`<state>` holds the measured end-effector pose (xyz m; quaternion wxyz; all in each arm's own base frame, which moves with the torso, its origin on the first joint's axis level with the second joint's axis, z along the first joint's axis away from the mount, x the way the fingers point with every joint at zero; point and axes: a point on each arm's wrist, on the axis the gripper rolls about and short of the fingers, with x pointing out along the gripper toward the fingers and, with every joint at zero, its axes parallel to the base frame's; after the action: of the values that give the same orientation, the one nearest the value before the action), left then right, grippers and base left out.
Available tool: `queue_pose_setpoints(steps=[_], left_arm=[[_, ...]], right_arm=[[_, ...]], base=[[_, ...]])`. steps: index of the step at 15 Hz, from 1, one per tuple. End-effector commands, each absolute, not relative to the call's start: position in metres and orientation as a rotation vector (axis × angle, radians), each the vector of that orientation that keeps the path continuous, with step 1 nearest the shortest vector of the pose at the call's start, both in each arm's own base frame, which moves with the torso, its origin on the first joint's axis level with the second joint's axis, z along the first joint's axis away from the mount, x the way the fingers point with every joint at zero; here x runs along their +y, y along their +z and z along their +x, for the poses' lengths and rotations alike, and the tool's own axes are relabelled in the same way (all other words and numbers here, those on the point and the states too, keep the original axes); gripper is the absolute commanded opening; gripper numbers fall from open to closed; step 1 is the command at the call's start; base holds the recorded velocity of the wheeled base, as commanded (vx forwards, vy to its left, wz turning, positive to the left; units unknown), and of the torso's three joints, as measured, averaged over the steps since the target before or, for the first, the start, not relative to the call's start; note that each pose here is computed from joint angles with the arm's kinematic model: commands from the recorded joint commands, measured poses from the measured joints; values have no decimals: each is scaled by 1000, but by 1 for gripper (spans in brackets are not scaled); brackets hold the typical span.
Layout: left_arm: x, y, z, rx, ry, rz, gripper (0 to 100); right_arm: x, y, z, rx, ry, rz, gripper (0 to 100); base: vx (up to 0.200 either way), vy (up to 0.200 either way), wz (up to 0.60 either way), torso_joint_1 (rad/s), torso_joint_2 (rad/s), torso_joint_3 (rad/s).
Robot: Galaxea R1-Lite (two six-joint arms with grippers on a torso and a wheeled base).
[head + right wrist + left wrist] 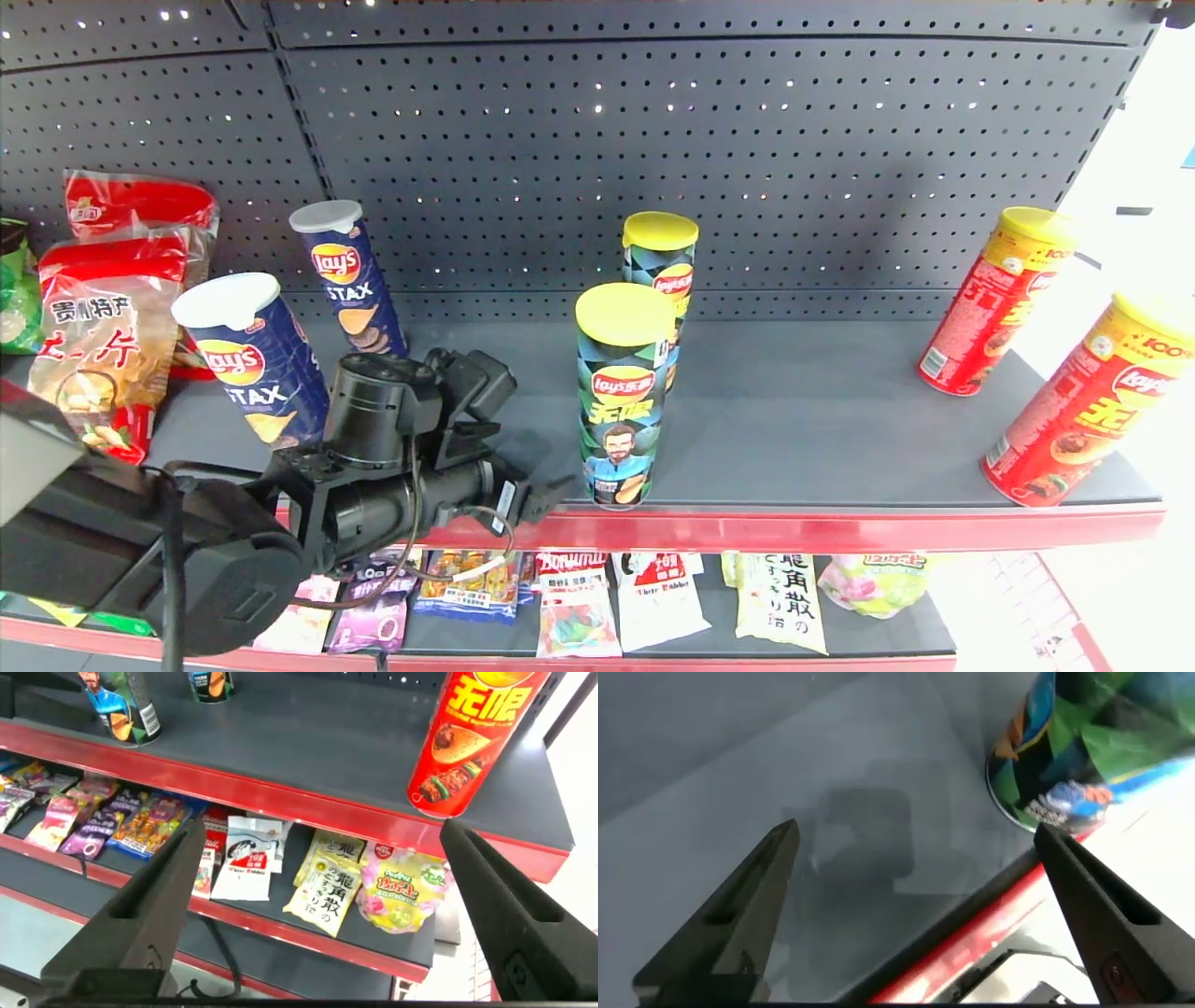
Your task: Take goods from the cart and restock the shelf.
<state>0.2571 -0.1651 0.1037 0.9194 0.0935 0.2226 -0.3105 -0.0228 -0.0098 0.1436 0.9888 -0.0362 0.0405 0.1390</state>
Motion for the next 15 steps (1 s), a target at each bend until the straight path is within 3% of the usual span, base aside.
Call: queue_pose_setpoints(steps=[1,15], left_arm=[[-169,103,263,453,-639,191,100],[-179,105,268,434,-657,191,100]], right_arm=[[-10,144,-22,86,278,-74,100],[-10,143,-24,77,264,-72,100]], base=[[0,0,0,0,0,0],[0,0,0,0,0,0]])
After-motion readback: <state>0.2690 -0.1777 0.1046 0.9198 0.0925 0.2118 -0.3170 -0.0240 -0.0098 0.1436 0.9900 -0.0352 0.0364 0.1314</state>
